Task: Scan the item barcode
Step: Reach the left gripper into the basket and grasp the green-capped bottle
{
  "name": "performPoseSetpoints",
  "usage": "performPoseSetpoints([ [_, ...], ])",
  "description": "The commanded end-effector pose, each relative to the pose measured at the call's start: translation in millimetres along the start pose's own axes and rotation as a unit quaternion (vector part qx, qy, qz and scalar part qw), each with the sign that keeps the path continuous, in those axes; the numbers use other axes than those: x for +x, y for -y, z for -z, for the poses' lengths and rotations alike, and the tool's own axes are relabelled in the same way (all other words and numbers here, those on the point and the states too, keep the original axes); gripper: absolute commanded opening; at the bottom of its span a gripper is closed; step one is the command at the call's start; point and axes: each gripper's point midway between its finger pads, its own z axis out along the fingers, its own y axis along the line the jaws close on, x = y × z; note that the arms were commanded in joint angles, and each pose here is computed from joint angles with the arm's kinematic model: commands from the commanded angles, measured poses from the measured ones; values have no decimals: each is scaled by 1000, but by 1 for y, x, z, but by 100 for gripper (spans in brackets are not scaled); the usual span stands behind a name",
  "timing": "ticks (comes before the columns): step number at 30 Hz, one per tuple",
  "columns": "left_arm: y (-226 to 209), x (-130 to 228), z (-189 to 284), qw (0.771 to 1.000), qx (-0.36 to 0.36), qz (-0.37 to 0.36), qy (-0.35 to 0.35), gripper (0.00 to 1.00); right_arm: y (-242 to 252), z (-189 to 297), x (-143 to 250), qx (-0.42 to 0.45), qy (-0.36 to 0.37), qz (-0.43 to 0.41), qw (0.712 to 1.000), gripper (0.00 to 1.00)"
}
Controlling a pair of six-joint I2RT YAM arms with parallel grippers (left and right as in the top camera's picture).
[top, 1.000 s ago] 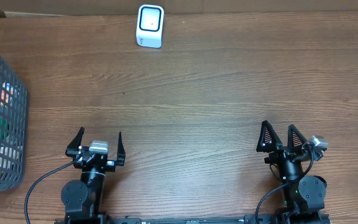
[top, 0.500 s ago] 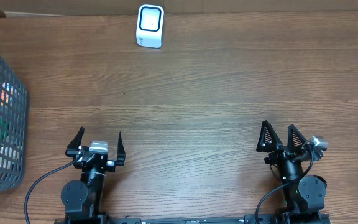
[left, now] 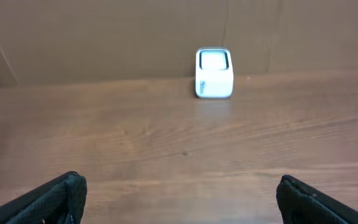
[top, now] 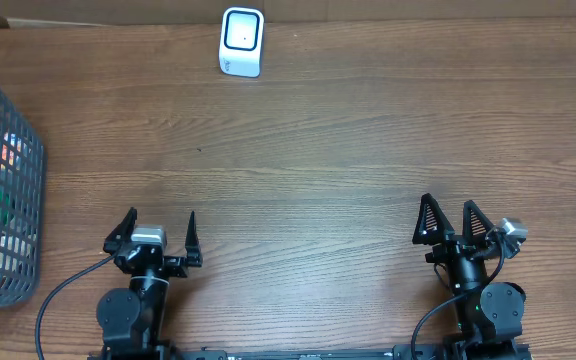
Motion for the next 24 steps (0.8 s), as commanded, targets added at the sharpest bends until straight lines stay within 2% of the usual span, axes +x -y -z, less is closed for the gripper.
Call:
performPoseSetpoints([
  [1, 1, -38, 11, 1000, 1, 14, 12, 100, 2, 0, 1, 2, 2, 5, 1000, 100],
  [7, 3, -78, 12, 1000, 8, 18, -15, 100, 2, 0, 1, 2, 2, 5, 1000, 100],
  [10, 10, -111, 5, 998, 33, 23, -49, 100, 2, 0, 1, 2, 2, 5, 1000, 100],
  [13, 16, -151, -12, 989, 61, 40, -132, 100, 2, 0, 1, 2, 2, 5, 1000, 100],
  [18, 14, -191, -28, 965, 62, 61, -249, 100, 2, 0, 1, 2, 2, 5, 1000, 100],
  [21, 16, -212, -38, 952, 74, 72, -290, 100, 2, 0, 1, 2, 2, 5, 1000, 100],
  [24, 14, -213, -58, 945, 73, 76, -311, 100, 2, 0, 1, 2, 2, 5, 1000, 100],
])
